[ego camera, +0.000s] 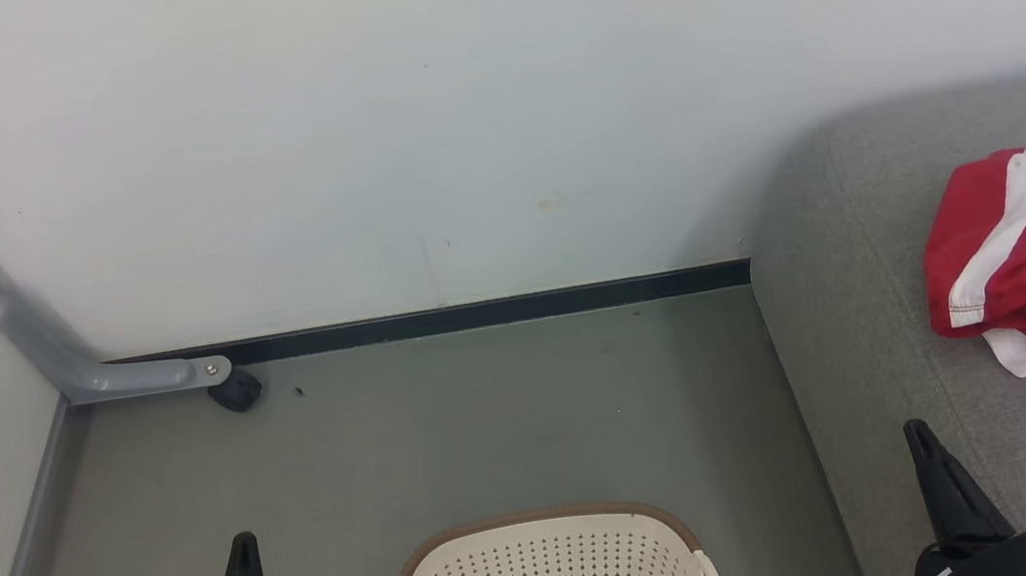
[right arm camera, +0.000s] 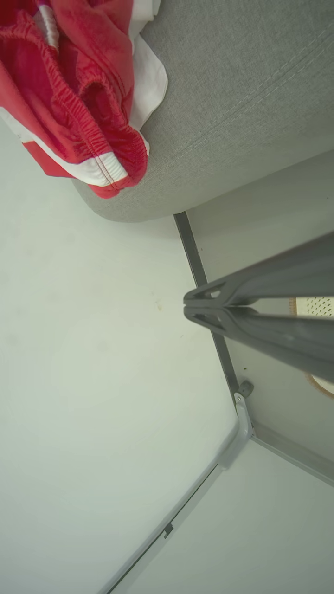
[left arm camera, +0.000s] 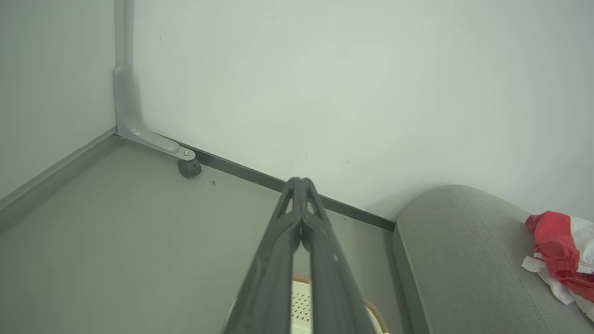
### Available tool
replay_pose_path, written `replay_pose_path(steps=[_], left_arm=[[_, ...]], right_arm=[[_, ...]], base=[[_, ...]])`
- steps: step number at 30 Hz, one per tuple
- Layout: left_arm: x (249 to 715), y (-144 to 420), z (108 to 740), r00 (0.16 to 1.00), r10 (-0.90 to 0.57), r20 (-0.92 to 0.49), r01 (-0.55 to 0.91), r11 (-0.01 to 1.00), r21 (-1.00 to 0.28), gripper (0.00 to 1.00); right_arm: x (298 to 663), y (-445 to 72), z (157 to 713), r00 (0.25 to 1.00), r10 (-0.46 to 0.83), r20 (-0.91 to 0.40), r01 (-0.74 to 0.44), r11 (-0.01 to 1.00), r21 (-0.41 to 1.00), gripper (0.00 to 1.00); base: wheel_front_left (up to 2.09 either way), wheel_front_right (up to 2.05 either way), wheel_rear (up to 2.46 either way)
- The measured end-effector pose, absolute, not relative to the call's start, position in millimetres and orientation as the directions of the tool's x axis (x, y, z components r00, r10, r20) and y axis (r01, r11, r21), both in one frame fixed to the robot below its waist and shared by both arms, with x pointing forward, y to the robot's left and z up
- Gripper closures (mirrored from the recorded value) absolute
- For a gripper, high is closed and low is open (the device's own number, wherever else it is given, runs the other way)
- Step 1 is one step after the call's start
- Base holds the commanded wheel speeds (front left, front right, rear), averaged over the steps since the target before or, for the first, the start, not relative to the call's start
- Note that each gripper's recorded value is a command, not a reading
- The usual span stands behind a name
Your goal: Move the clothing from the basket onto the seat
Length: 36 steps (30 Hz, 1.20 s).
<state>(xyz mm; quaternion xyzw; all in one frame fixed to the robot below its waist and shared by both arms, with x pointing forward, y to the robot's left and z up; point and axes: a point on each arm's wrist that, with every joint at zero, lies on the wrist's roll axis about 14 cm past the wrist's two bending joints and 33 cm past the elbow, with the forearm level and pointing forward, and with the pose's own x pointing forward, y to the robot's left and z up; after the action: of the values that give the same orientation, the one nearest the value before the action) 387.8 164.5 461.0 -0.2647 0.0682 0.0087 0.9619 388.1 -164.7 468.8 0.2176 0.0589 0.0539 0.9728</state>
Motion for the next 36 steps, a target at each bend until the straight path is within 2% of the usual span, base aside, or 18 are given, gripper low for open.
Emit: replay_pose_path(steps=[23,36], left_arm=[[386,173,460,0.984,-0.011,-0.177,-0.123,0.679,-0.724,1.00],[385,178,462,0.984,-0.016,-0.178,-0.140,0.553,-0.821,1.00]], right_arm=[[390,-180,471,0.991,0.062,-0.120,0.036,0.734,0.678,1.00],[390,-187,473,0.992,0.036,-0.124,0.078,0.593,0.801,1.00]], base=[[0.00,0.00,0.00],[0.00,0.00,0.00]])
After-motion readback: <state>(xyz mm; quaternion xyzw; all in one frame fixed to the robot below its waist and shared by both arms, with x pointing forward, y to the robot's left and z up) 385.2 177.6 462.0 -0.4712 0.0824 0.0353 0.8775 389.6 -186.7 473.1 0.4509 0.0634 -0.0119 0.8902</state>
